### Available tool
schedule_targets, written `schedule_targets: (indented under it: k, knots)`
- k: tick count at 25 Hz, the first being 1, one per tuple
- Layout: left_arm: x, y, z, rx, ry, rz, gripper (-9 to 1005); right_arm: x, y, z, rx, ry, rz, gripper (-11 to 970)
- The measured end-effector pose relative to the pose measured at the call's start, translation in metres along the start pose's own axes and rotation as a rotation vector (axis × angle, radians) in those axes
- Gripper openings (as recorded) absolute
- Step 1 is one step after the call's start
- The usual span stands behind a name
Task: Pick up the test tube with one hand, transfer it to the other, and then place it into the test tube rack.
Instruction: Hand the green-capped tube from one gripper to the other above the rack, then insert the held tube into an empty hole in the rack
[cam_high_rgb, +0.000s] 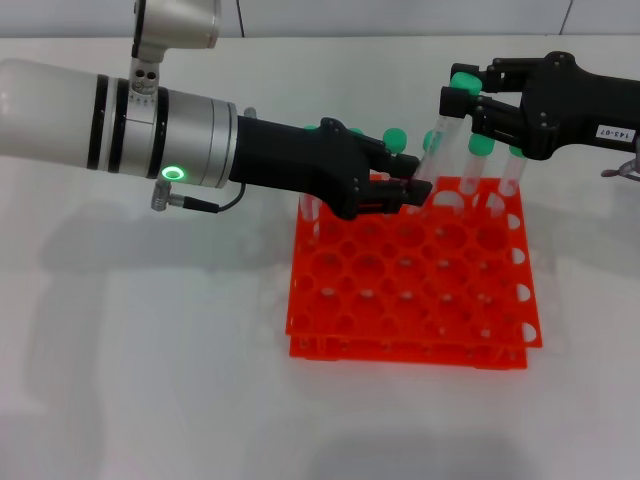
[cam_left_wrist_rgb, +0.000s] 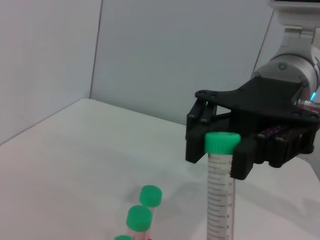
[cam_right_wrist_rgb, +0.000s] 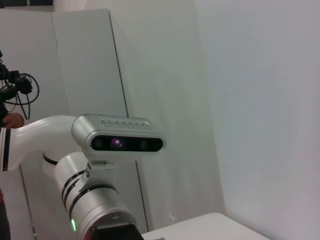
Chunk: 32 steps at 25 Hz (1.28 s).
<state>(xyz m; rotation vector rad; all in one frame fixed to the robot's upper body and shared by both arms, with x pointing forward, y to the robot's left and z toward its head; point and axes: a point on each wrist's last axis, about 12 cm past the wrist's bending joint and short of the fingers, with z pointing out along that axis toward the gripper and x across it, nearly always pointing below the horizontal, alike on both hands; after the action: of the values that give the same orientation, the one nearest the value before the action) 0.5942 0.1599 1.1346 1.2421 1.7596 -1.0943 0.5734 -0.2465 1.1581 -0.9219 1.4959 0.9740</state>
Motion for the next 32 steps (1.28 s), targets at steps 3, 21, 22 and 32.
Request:
schedule_targets:
  k: [3, 21, 22, 32]
  knots:
    - [0.001, 0.000, 0.000, 0.001, 0.005, -0.011, 301, 0.000, 0.000, 0.000, -0.001, -0.001, -0.001, 271]
    - [0.000, 0.001, -0.008, -0.025, 0.006, -0.033, 890, 0.000, 0.000, 0.000, 0.000, -0.003, 0.002, 268]
    - [0.000, 0.001, -0.010, -0.031, 0.006, -0.034, 891, 0.001, 0.000, 0.000, 0.001, -0.003, 0.003, 268]
    - [-0.005, -0.003, -0.035, -0.107, 0.038, -0.036, 893, 0.003, 0.001, -0.002, 0.009, -0.001, 0.008, 272]
